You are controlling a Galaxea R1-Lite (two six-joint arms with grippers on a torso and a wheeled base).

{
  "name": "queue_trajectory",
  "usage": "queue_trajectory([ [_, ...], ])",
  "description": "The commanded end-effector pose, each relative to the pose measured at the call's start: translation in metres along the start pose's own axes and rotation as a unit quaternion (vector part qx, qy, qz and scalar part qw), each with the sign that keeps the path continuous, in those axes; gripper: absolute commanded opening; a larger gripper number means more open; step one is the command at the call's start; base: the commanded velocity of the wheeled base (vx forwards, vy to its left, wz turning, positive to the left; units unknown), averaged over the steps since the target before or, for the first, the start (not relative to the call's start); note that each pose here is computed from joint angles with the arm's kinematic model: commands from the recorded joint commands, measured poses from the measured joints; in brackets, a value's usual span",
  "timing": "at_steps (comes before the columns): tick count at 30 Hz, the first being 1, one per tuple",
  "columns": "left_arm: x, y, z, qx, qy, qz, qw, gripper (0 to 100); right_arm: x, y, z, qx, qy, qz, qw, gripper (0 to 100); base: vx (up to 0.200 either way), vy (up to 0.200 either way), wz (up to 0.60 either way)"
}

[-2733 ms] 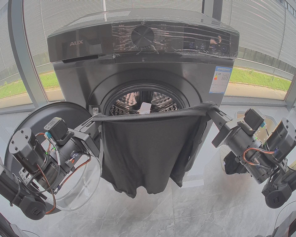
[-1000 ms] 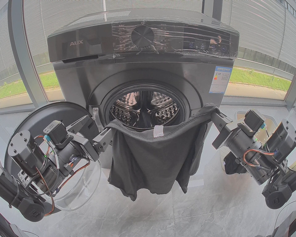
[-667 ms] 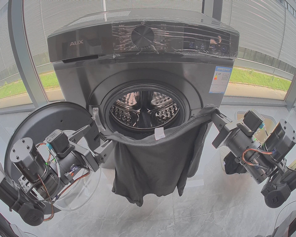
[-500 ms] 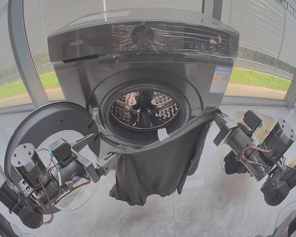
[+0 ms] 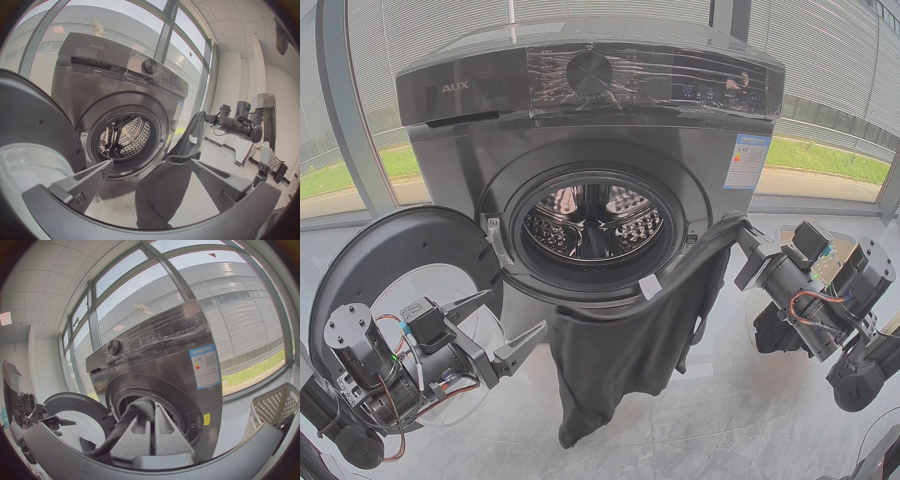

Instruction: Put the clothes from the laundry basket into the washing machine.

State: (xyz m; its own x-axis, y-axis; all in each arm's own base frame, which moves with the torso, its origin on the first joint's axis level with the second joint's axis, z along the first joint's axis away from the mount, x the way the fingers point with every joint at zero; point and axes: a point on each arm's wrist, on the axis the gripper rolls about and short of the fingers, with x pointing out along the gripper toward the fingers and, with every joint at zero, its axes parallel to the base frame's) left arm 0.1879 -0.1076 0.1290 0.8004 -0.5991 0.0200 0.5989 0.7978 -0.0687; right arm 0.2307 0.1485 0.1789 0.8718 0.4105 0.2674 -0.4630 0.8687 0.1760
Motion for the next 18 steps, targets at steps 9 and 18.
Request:
queue_trajectory([
  [9,0.002,0.002,-0.008,0.002,0.019,0.004,0.9998,100,0.002,-0.008,-0.005,-0.004,0.008,-0.012,0.9999,0,0.0,0.0,0.0],
  [18,0.026,-0.006,-0.012,0.009,0.016,0.014,0.9997,100,0.002,0.017,-0.001,0.008,-0.001,0.03,0.9995,0,0.0,0.0,0.0],
])
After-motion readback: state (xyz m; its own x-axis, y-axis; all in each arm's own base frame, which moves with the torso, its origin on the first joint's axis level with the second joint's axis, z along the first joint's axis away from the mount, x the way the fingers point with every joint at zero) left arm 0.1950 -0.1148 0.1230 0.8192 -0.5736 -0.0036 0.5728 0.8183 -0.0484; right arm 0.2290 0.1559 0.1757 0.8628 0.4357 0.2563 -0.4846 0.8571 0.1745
